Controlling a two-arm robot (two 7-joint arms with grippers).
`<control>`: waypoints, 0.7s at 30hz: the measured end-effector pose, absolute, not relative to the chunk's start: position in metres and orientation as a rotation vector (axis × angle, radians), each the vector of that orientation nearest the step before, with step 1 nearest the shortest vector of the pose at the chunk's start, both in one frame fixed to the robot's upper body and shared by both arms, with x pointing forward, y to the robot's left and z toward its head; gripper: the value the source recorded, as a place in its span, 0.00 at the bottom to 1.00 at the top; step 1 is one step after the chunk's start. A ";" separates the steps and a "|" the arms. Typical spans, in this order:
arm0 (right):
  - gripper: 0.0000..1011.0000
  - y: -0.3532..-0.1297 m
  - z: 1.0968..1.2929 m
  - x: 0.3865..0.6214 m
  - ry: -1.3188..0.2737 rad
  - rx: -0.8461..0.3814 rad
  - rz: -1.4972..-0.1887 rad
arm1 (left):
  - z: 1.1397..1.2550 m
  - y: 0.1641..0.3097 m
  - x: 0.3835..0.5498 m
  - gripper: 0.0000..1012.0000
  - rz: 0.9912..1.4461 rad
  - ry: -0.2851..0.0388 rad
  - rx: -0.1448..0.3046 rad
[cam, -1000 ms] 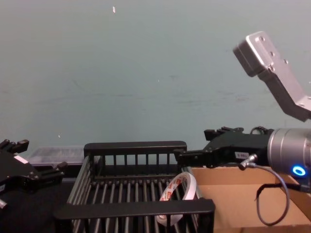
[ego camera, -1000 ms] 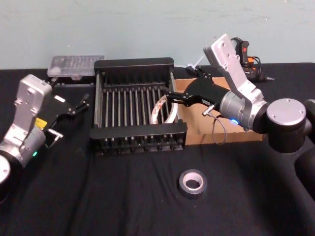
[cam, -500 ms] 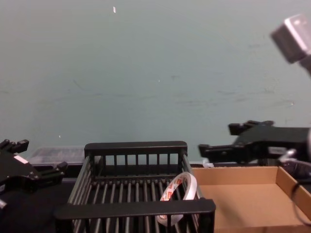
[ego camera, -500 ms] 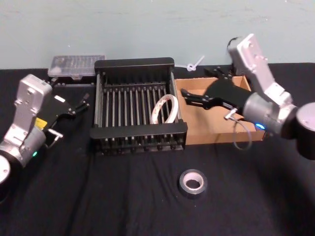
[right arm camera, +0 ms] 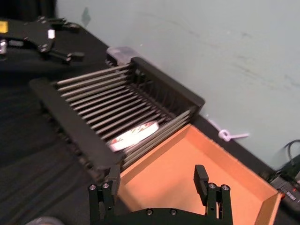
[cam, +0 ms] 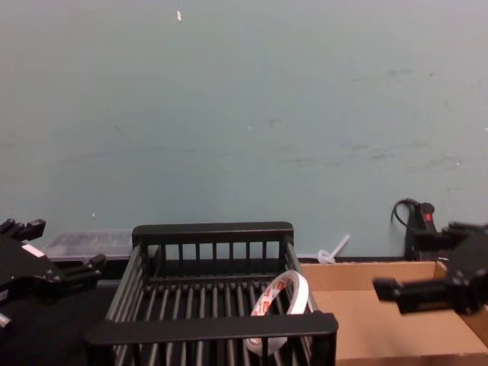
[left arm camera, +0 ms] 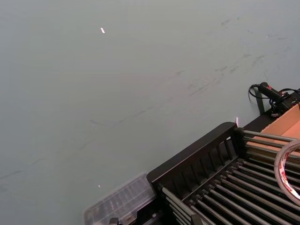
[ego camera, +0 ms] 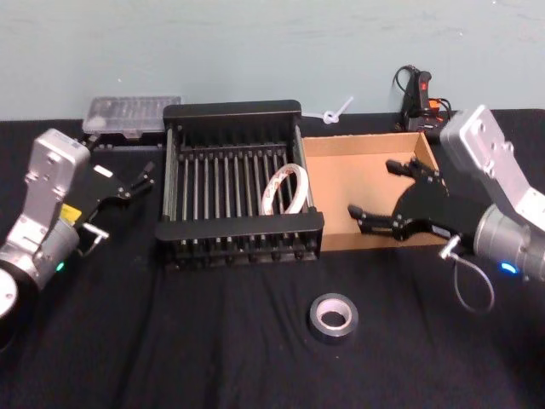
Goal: Pick up the white tape and place it into the black box , Pick up the silver tape and place it into the brown box.
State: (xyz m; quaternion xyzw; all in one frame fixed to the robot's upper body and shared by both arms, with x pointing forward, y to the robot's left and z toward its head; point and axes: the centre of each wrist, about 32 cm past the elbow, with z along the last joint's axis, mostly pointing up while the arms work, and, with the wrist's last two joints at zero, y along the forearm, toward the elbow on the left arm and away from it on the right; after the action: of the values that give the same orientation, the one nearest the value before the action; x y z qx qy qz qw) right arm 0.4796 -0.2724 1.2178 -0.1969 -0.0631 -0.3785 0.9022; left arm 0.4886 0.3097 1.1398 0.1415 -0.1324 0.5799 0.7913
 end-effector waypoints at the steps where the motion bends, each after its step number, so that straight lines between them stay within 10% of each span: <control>1: 0.99 -0.273 1.217 0.477 -0.128 -0.410 -0.778 | 1.140 0.310 0.489 0.99 1.248 -0.285 0.304; 21: 0.99 -0.271 1.194 0.442 0.012 -0.475 -0.679 | 1.140 0.310 0.489 0.99 1.248 -0.285 0.304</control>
State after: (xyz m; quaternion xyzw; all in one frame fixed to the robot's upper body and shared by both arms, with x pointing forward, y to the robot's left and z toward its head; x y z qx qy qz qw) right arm 0.4416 -0.2706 1.1944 -0.2308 0.0059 -0.3300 0.9153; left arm 0.4886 0.3097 1.1398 0.1415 -0.1325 0.5799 0.7913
